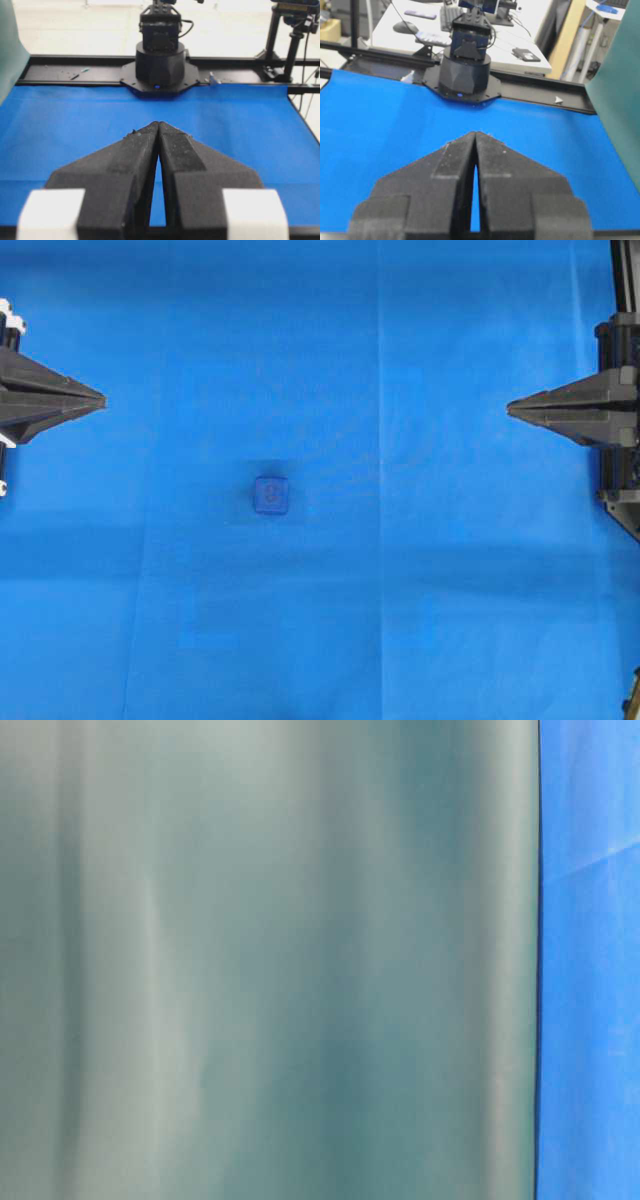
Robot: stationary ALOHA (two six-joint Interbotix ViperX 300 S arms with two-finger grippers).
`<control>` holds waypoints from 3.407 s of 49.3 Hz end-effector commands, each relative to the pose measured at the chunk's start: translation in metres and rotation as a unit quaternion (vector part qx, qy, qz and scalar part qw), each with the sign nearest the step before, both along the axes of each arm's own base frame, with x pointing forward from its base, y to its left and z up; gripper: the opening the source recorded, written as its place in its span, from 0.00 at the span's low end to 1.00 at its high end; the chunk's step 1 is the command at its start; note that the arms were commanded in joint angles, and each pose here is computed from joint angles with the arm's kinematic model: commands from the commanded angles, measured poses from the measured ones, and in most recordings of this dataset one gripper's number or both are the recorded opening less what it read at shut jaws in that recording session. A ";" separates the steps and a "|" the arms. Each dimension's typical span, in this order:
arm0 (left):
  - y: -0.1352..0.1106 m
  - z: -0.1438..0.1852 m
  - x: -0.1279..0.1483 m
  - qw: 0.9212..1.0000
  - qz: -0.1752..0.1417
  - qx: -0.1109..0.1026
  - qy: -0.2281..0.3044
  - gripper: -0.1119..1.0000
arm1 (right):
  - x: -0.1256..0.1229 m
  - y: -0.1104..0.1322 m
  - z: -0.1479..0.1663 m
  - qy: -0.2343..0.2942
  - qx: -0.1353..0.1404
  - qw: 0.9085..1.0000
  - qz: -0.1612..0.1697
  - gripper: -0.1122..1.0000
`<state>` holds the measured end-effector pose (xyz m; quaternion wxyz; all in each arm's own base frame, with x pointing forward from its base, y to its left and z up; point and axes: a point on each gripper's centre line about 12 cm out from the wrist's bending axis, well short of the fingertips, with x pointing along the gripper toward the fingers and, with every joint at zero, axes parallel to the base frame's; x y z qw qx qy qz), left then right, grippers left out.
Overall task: Handover the blue block to the right arm after grasping it with the left arm, then place it in the designated position.
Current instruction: 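Open the left gripper and start moving it toward the blue cube, then move the open left gripper over the blue cube and lower it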
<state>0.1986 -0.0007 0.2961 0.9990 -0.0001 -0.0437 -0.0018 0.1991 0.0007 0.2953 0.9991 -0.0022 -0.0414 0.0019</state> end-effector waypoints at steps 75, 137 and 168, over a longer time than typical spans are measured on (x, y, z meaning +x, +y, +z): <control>-0.005 0.004 0.020 1.000 -0.013 -0.005 0.005 0.94 | 0.009 -0.001 0.008 0.009 0.023 1.000 -0.002 0.98; -0.009 0.002 0.150 0.997 -0.013 -0.011 0.071 0.94 | 0.012 -0.002 0.006 0.013 0.024 1.000 -0.003 0.98; -0.026 0.028 0.164 0.944 -0.024 -0.025 0.327 0.94 | 0.014 -0.002 0.001 0.024 0.023 0.999 -0.003 0.98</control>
